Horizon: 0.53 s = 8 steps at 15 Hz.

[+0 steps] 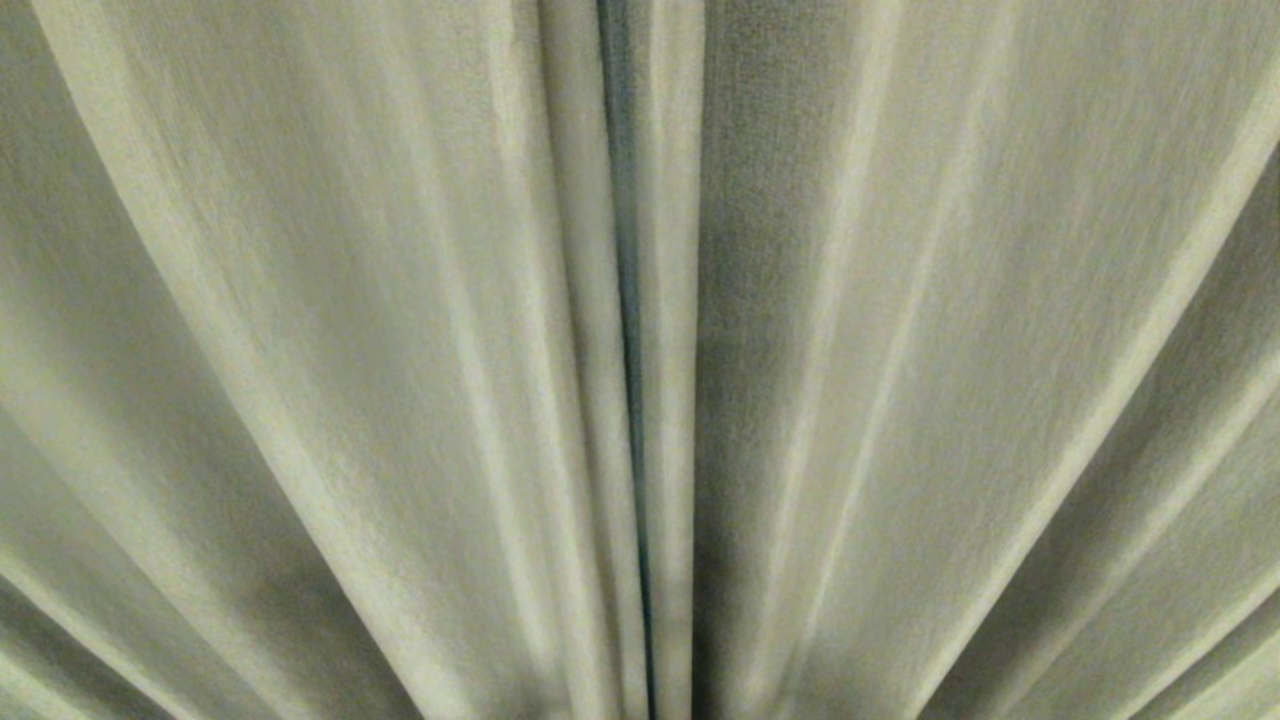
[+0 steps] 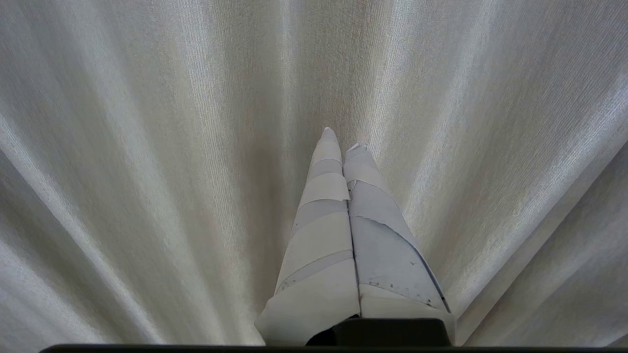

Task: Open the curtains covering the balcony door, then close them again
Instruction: Pull the outer curtains open on both sides

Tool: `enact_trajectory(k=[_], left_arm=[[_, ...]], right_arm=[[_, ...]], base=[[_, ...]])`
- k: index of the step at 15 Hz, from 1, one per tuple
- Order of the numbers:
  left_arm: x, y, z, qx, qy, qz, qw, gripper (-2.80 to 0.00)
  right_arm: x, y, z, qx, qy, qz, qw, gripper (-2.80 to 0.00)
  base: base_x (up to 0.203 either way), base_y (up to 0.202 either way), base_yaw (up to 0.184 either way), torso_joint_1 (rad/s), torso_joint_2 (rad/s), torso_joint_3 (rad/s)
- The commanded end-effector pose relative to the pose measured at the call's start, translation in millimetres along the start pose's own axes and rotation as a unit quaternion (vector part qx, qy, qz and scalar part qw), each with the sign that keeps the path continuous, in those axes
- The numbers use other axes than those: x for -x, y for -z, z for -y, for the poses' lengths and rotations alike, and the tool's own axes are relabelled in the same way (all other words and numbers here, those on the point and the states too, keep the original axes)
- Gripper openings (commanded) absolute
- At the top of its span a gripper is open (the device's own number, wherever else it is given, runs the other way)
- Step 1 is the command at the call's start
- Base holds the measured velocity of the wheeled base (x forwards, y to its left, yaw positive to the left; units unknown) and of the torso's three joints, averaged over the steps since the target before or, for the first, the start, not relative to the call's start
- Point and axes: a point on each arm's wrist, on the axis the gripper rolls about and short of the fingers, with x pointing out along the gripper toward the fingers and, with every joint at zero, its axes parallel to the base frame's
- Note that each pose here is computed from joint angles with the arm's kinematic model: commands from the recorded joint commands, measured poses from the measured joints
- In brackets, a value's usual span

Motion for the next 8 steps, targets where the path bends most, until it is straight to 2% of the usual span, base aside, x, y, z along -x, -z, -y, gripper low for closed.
enact_trajectory(k=[1,8], left_arm=[[0.0,0.1,0.0,0.0,0.0,0.0,1.0,-2.8],[0.1,-0.2,0.0,-0.002,-0.001,0.0,1.0,-2.8]], right_arm=[[0.0,0.0,0.0,0.001,-0.001,0.0,1.0,-2.8],[0.0,0.0,0.0,0.001,0.0,0.0,1.0,-2.8]], base=[[0.0,0.0,0.0,0.0,0.0,0.0],[0.0,0.0,0.0,0.0,0.0,0.0]])
